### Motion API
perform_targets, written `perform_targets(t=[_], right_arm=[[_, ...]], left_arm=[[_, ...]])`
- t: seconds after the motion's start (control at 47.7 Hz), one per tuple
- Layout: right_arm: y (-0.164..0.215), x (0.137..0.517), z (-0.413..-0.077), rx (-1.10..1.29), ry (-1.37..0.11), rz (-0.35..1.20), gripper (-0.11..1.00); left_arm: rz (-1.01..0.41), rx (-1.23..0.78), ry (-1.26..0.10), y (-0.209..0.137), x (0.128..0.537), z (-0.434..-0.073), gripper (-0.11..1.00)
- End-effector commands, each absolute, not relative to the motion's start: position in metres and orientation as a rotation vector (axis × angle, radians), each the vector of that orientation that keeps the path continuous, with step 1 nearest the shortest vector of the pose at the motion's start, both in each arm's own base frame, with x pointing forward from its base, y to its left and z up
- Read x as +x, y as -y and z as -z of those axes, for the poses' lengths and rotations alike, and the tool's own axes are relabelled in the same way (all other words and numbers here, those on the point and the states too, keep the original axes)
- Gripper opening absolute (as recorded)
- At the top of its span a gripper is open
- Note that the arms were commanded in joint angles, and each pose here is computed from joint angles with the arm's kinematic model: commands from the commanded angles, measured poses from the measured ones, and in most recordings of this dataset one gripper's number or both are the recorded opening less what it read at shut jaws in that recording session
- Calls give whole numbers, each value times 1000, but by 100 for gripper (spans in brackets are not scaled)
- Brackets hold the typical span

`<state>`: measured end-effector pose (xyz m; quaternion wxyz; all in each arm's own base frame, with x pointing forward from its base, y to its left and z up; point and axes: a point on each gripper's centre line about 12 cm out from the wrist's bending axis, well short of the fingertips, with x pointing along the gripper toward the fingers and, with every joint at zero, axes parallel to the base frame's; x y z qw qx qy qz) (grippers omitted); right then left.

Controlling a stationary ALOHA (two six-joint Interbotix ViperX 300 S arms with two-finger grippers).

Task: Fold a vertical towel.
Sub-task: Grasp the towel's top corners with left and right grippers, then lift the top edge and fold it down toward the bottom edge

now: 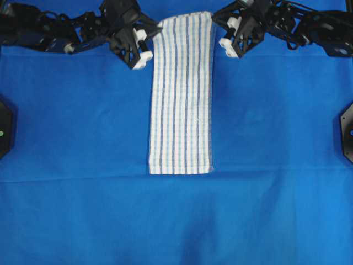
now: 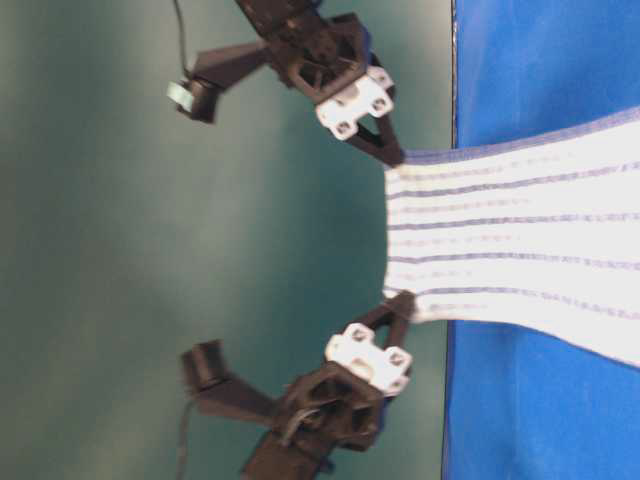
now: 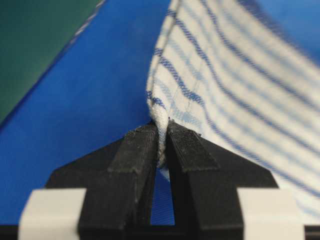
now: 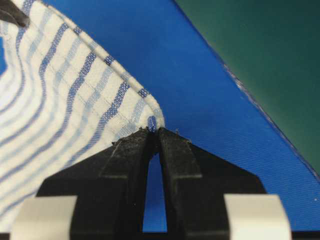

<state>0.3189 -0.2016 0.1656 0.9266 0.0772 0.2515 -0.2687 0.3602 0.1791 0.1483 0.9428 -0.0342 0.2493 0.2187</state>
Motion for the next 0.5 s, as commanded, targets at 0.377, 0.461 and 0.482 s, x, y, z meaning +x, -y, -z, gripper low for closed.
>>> perform_targets(t=[0.377,0.461,0.482], right_arm=[[105,312,-196,124,-459,334,9],[86,314,-194,132,-465,284,9],[81,315,-194,134,-465,272,9]], left_arm=[[-241,-33,-537,-92,354,-179,4],[-202,-31,-547,-75,353,-175,4],[-193,-29,-548,-72,353,-175,4]])
